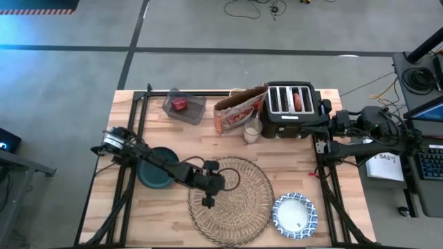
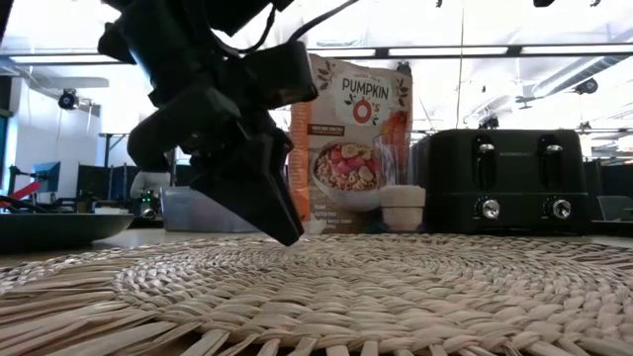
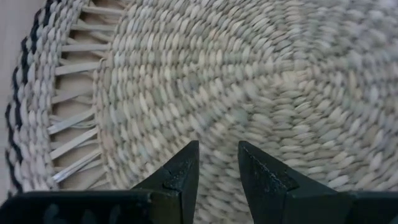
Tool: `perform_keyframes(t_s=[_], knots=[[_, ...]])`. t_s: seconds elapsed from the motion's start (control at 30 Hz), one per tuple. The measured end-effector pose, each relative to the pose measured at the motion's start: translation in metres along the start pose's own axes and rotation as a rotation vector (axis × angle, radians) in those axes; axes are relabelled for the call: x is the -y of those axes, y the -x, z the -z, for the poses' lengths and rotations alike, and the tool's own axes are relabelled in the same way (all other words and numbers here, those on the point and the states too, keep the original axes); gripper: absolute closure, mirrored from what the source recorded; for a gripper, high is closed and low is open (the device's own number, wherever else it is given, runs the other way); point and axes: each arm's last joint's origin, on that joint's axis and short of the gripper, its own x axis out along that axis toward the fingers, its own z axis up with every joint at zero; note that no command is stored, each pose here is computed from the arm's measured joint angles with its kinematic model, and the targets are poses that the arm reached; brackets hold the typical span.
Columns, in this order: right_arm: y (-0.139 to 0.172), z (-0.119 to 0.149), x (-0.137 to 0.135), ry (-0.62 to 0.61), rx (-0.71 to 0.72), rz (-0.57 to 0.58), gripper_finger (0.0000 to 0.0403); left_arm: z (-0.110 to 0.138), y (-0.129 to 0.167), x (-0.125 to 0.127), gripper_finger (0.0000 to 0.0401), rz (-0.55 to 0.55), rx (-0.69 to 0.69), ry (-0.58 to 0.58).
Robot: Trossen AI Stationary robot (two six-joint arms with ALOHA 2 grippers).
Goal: Arrange a breakfast setting
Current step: Move the brown table mat to the center of the table
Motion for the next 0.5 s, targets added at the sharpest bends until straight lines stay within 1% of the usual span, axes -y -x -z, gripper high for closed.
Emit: perform_keyframes(t_s=[0.27, 0.4, 0.5], knots=[[0.0, 0.0, 0.0, 0.0, 0.001, 0.0, 0.038, 0.002, -0.005, -0.006, 0.0305, 0.037, -0.023, 0.014], [0.0, 0.0, 0.0, 0.0, 0.0, 0.0, 0.038, 0.003, -0.008, -0.01, 0.0305, 0.034, -0.031, 0.024], [0.0, 0.0, 0.0, 0.0, 0.0, 0.001, 0.038, 0.004, -0.009, -0.018, 0.0305, 0.02, -0.054, 0.039]])
